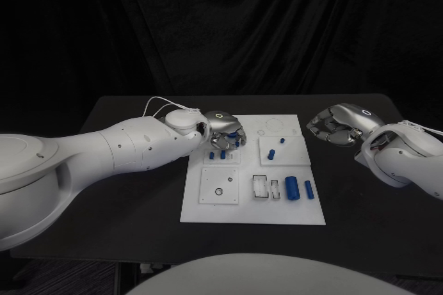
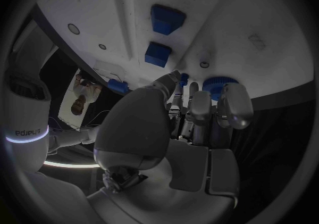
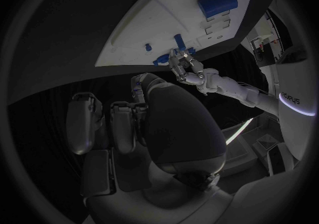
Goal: Assemble the parts on the task board
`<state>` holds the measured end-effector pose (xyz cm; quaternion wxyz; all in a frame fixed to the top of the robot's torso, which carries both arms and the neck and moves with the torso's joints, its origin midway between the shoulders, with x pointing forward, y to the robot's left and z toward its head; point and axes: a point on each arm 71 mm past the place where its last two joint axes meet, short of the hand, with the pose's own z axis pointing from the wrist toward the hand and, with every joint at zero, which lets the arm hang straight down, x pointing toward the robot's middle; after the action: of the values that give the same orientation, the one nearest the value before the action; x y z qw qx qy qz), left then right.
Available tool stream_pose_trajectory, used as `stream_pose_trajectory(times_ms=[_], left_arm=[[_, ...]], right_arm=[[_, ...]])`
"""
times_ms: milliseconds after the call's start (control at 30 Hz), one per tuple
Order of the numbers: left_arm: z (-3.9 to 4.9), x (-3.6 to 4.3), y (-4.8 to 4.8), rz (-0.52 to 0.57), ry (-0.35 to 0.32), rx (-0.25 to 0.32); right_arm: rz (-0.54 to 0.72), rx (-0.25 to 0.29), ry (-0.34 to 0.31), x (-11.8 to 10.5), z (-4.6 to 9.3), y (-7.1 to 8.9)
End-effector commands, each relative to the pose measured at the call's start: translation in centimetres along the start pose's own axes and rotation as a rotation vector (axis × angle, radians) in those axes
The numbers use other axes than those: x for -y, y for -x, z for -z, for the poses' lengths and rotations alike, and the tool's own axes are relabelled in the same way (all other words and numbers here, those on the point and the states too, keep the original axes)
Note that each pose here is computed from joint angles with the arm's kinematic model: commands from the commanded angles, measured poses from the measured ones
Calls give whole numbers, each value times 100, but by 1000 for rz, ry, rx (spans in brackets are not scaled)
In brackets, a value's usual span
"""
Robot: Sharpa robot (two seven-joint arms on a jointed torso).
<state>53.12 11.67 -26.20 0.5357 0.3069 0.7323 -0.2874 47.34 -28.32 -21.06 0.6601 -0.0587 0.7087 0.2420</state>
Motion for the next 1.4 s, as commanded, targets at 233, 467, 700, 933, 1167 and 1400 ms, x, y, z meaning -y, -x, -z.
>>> stream_pose_trajectory(times_ms=[233,467,700,933,1167,1400], left_arm=[[-12,2,-26,0,19,8],[-14,7,-18,-7,15,38],[49,8,17,-24,-4,115],[192,-35,57,-34,-2,176],[450,-119,226,-40,16,204],[649,-197,299,-36,38,195]], right_arm=[[1,-8,-5,4,-1,6],[1,-12,-7,2,-2,2],[1,-13,-11,15,10,6],[2,-12,-12,23,10,7],[4,-10,-14,33,5,9],[5,-13,-13,31,-13,2]])
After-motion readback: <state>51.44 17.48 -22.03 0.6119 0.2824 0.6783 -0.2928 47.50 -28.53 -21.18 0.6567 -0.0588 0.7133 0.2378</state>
